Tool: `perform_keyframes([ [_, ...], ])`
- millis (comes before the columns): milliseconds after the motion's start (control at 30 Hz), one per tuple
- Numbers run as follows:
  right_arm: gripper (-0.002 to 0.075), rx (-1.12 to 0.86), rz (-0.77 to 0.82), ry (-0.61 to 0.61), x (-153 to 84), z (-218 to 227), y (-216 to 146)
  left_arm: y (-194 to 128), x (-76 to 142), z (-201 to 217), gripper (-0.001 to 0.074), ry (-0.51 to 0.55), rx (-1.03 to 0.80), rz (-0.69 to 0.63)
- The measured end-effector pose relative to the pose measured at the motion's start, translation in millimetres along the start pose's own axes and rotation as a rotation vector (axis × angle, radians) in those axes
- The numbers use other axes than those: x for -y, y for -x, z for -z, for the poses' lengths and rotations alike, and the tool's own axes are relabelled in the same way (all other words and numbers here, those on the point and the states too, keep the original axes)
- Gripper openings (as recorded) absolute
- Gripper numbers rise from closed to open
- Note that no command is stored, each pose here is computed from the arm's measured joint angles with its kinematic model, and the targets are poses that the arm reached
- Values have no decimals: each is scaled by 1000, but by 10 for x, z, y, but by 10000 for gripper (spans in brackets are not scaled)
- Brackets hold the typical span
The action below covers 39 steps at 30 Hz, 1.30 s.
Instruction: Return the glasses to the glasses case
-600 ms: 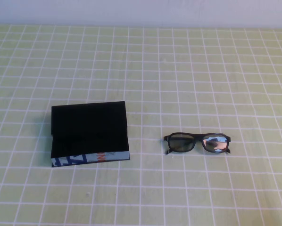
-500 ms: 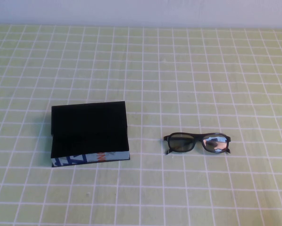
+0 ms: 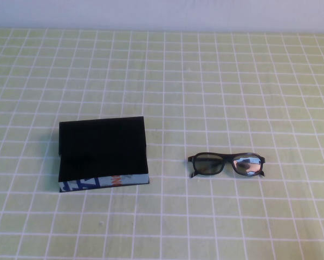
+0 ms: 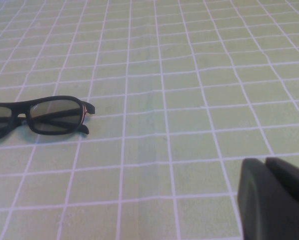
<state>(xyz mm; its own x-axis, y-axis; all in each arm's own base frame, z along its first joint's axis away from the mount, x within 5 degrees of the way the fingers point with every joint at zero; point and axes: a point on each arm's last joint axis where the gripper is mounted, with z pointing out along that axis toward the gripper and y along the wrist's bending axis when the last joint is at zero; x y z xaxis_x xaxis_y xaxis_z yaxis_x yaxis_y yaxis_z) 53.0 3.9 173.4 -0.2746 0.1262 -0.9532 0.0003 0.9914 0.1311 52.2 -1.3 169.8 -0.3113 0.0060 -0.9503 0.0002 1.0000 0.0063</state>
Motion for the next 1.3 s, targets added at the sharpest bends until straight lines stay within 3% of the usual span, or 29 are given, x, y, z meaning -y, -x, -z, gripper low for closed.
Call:
perform_keyframes([
  [633,-13,0,0,0,0,0,0,0,-3,0,-4,4,0,-14],
  [1033,-13,0,0,0,0,0,0,33,-176,18,-4,200,-24,-612],
  [1300,-13,0,0,0,0,0,0,42,-194,22,-4,221,-28,-681],
])
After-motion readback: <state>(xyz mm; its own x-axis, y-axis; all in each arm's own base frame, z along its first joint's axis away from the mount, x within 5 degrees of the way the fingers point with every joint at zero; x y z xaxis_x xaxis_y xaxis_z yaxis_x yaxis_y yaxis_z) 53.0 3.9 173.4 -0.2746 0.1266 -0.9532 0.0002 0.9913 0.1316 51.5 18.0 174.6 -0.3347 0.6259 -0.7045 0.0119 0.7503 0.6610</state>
